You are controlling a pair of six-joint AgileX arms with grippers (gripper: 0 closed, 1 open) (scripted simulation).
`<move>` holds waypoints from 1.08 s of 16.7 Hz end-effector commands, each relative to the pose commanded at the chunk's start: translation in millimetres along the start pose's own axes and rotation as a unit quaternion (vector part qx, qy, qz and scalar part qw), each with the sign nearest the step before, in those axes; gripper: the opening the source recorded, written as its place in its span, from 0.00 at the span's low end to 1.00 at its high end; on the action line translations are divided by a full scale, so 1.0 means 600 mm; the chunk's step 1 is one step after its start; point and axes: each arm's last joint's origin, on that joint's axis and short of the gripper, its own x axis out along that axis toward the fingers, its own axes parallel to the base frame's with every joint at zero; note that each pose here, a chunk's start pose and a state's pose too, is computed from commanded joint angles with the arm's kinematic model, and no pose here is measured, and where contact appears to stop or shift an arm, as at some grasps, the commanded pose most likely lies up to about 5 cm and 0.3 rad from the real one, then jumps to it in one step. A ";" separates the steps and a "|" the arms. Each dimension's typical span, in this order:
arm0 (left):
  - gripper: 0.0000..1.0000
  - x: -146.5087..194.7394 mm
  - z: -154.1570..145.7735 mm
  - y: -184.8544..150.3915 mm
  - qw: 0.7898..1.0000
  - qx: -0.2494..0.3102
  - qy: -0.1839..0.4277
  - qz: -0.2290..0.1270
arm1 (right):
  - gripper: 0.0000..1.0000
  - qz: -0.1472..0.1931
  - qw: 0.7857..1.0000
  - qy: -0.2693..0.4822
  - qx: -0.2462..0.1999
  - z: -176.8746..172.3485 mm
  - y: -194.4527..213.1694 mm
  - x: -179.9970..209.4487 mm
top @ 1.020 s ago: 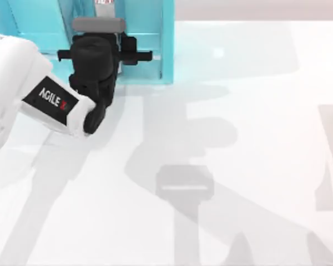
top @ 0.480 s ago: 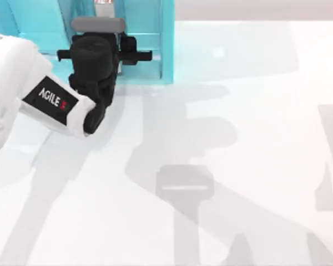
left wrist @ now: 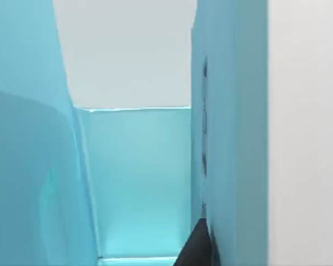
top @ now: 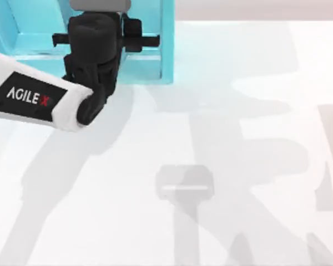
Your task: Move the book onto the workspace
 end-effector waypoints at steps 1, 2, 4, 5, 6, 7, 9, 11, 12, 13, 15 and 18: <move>0.00 -0.026 0.032 -0.003 1.000 -0.002 -0.004 0.000 | 1.00 0.000 1.000 0.000 0.000 0.000 0.000 0.000; 0.00 -0.055 0.063 -0.004 1.000 -0.004 -0.009 0.001 | 1.00 0.000 1.000 0.000 0.000 0.000 0.000 0.000; 0.00 -0.119 0.119 -0.001 1.000 -0.010 -0.019 0.000 | 1.00 0.000 1.000 0.000 0.000 0.000 0.000 0.000; 0.00 -0.152 0.140 0.002 1.000 -0.012 -0.023 0.000 | 1.00 0.000 1.000 0.000 0.000 0.000 0.000 0.000; 0.00 -0.182 0.156 0.006 1.000 -0.013 -0.024 0.000 | 1.00 0.000 1.000 0.000 0.000 0.000 0.000 0.000; 0.00 -0.209 0.165 0.010 1.000 -0.013 -0.023 0.000 | 1.00 0.000 1.000 0.000 0.000 0.000 0.000 0.000; 0.00 -0.250 0.173 0.017 1.000 -0.010 -0.017 0.000 | 1.00 0.000 1.000 0.000 0.000 0.000 0.000 0.000; 0.00 -0.275 0.173 0.021 1.000 -0.006 -0.010 0.000 | 1.00 0.000 1.000 0.000 0.000 0.000 0.000 0.000; 0.00 -0.281 0.173 0.022 1.000 -0.004 -0.008 0.000 | 1.00 0.000 1.000 0.000 0.000 0.000 0.000 0.000; 0.00 -0.283 0.173 0.023 1.000 -0.004 -0.008 0.000 | 1.00 0.000 1.000 0.000 0.000 0.000 0.000 0.000; 0.00 -0.283 0.173 0.023 1.000 -0.004 -0.008 0.000 | 1.00 0.000 1.000 0.000 0.000 0.000 0.000 0.000; 0.00 -0.280 0.170 0.022 1.000 -0.005 -0.004 0.002 | 1.00 0.000 1.000 0.000 0.000 0.000 0.000 0.000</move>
